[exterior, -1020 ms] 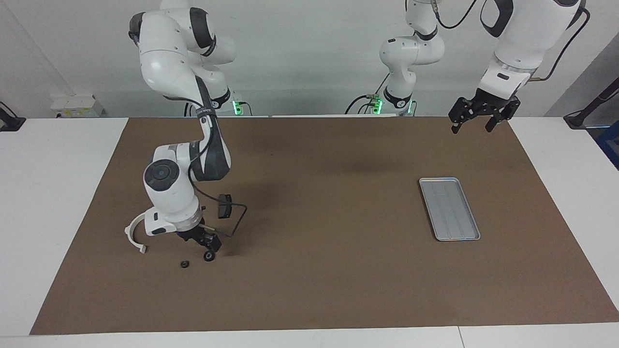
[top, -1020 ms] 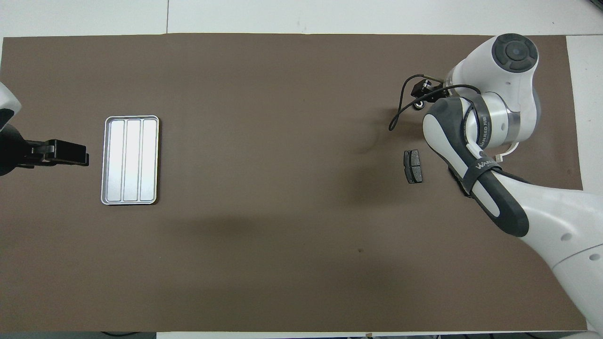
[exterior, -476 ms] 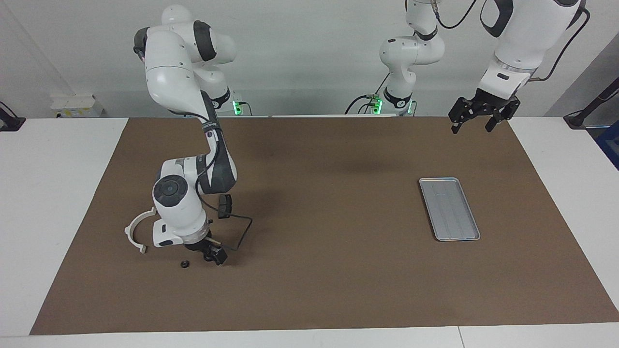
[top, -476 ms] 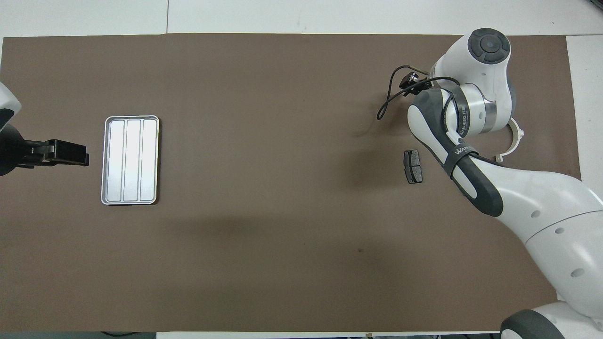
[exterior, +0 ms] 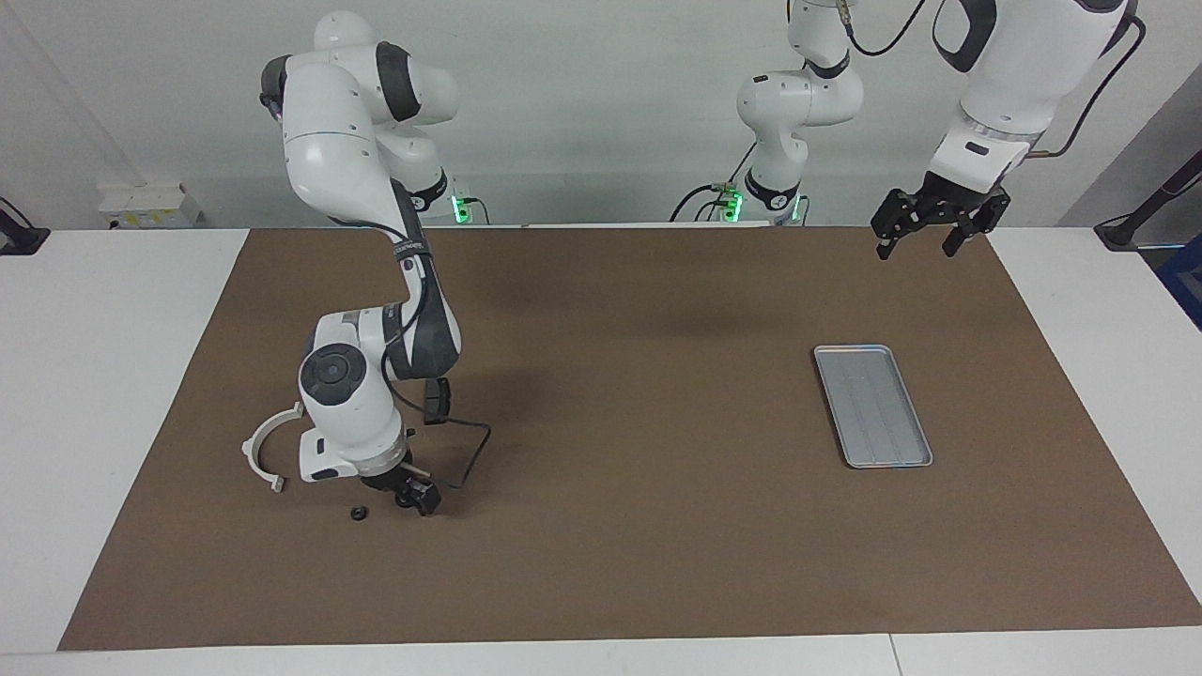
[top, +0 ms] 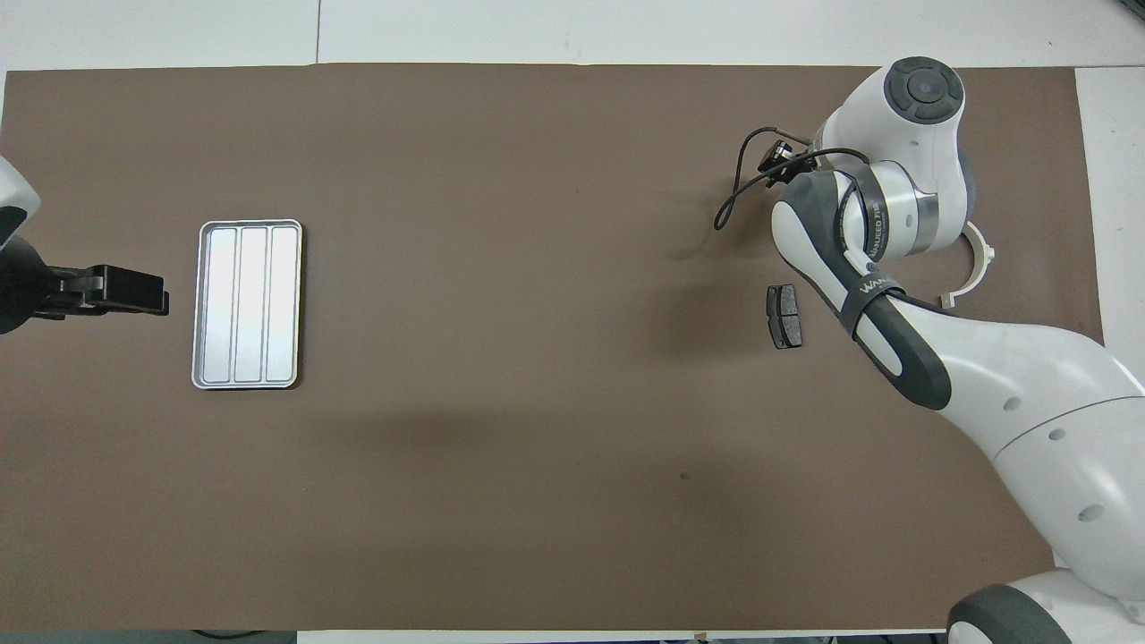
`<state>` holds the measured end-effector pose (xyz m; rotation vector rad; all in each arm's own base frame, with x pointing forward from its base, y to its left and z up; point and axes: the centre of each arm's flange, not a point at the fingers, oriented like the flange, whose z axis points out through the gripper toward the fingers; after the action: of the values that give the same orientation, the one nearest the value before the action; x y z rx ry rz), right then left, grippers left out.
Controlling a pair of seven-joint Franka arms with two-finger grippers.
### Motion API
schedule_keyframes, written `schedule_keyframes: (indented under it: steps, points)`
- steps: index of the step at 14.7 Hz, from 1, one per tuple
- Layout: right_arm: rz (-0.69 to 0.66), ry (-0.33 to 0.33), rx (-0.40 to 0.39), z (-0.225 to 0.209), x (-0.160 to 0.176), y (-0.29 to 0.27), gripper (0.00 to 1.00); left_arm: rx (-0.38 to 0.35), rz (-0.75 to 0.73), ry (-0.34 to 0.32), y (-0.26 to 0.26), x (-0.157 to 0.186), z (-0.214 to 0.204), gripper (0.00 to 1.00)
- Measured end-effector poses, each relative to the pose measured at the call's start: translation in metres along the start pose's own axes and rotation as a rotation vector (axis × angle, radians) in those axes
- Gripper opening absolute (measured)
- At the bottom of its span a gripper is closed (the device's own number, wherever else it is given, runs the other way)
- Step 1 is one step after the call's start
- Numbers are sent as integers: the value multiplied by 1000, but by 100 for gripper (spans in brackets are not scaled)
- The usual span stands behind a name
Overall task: Pick bearing gear from pile to tray
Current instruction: 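Carry the bearing with the right gripper to table center and release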
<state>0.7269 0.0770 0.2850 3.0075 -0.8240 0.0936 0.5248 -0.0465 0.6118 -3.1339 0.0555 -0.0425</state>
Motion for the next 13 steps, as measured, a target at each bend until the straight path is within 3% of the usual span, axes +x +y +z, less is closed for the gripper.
schedule_keyframes:
  steps: [2,3,6,8,13]
  points:
    - [0,-4,-1,3,-1,0,90,0,0,0,0,0,0,100]
    - [0,-3,-1,4,-2,0,85,0,0,0,0,0,0,100]
    - [2,3,4,-1,0,0,50,0,0,0,0,0,0,100]
    - [4,2,1,-3,1,1,35,0,0,0,0,0,0,100]
    - [0,-26,-22,-4,-2,1,35,0,0,0,0,0,0,100]
